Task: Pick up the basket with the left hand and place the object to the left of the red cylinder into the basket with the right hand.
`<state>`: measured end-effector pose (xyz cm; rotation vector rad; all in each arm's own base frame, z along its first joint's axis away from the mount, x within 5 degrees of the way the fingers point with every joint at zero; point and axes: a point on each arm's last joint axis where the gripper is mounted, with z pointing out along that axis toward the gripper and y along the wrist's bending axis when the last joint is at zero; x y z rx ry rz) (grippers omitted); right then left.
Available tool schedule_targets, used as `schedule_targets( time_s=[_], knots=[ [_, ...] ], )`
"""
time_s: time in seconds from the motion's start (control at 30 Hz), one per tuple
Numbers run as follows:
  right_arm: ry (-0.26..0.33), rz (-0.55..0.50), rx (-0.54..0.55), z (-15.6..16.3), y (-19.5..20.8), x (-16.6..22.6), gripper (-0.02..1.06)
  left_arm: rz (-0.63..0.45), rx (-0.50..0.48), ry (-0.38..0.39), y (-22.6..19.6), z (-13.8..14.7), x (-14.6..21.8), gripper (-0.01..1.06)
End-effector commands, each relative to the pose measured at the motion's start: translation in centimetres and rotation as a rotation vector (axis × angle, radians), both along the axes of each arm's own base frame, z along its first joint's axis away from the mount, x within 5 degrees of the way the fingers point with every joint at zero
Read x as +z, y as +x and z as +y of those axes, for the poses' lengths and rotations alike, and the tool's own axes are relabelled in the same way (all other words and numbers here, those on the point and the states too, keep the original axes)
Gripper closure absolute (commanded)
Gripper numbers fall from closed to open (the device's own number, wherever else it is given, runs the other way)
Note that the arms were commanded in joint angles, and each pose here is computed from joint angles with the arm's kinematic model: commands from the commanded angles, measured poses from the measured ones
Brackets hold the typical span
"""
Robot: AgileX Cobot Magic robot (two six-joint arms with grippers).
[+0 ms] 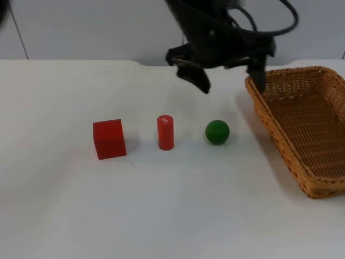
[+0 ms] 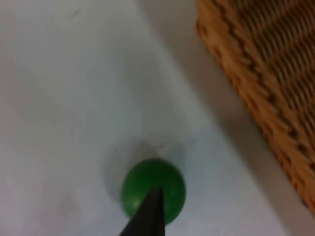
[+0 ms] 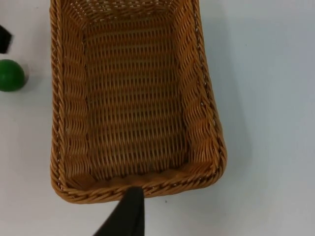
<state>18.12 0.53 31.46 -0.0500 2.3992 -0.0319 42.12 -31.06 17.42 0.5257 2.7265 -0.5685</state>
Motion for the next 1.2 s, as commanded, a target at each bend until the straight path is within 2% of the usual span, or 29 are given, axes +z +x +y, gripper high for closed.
schedule_targets(
  time_s=[0.0,0.27,0.67,0.83,0.87,0.97,1.03,1.07,1.17],
  knots=[
    [-0.008,-0.016,-0.004,-0.2,0.1,0.3,-0.01,0.003,0.004,0.002,-0.1,-1.4,-0.6,0.16],
    [-0.008,-0.018,-0.004,-0.2,0.1,0.3,-0.01,0.007,0.021,-0.027,-0.9,-5.3,-3.2,0.16],
    [-0.008,-0.018,-0.004,-0.2,0.1,0.3,-0.01,0.030,0.064,-0.047,-1.1,-6.5,-6.0,0.22],
    [-0.008,-0.018,-0.004,-0.2,0.1,0.3,-0.01,0.049,0.067,-0.047,-1.9,-7.5,-7.5,0.45],
    [-0.008,-0.018,-0.004,-0.2,0.1,0.3,-0.01,0.049,0.067,-0.047,-1.9,-7.5,-7.5,0.45],
    [-0.008,-0.016,-0.004,-0.2,0.1,0.3,-0.01,0.050,0.062,-0.045,-2.1,-7.8,-8.1,0.62],
    [-0.008,-0.014,-0.004,-0.2,0.1,0.3,-0.01,0.050,0.063,-0.048,-2.1,-7.8,-8.1,0.65],
    [-0.008,-0.014,-0.004,-0.2,0.1,0.3,-0.01,0.058,0.066,-0.052,-2.2,-7.9,-8.2,0.71],
    [-0.008,-0.014,-0.004,-0.2,0.1,0.3,-0.01,0.063,0.072,-0.068,-2.2,-8.0,-8.2,1.01]
  ],
)
